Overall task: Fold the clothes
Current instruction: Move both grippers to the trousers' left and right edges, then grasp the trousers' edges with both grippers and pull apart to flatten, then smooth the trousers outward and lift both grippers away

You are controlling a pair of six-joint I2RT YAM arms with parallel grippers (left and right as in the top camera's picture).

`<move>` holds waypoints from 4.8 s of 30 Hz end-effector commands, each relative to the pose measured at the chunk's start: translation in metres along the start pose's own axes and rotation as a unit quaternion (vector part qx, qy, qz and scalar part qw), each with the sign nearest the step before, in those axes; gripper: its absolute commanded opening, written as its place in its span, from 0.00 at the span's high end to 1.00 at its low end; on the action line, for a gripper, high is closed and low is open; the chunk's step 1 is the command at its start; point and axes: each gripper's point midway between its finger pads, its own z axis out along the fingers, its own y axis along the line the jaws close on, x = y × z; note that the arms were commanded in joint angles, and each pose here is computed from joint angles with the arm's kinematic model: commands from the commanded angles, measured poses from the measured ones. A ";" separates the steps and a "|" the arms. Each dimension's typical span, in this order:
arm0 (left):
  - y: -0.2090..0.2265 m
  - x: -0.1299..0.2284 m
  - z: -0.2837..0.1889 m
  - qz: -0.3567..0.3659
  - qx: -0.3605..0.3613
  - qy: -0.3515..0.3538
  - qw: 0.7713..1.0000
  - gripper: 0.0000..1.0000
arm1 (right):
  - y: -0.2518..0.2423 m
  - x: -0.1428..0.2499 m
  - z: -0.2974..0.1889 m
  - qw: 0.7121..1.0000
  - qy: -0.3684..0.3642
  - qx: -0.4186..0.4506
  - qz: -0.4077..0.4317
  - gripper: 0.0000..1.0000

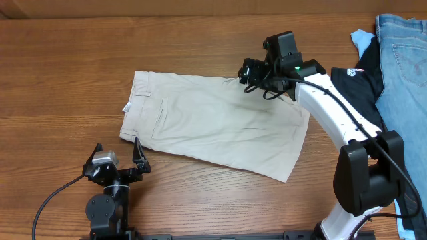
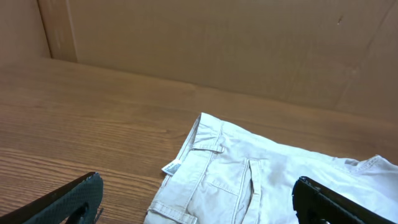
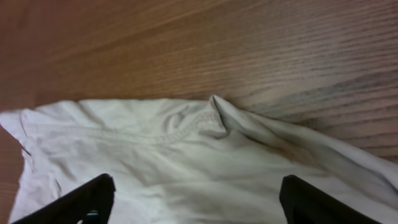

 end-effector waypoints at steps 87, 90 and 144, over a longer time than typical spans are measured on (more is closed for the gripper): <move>0.037 0.175 0.201 -0.118 -0.058 0.550 0.825 0.96 | -0.111 0.105 0.077 0.981 0.091 0.097 0.141 0.93; 0.059 0.176 0.196 -0.140 -0.095 0.546 0.820 0.96 | -0.104 0.088 0.081 0.988 0.061 0.075 0.117 0.92; 0.062 0.123 0.120 -0.183 -0.143 0.631 0.740 0.96 | 0.006 0.131 0.067 0.971 0.236 0.023 0.006 0.96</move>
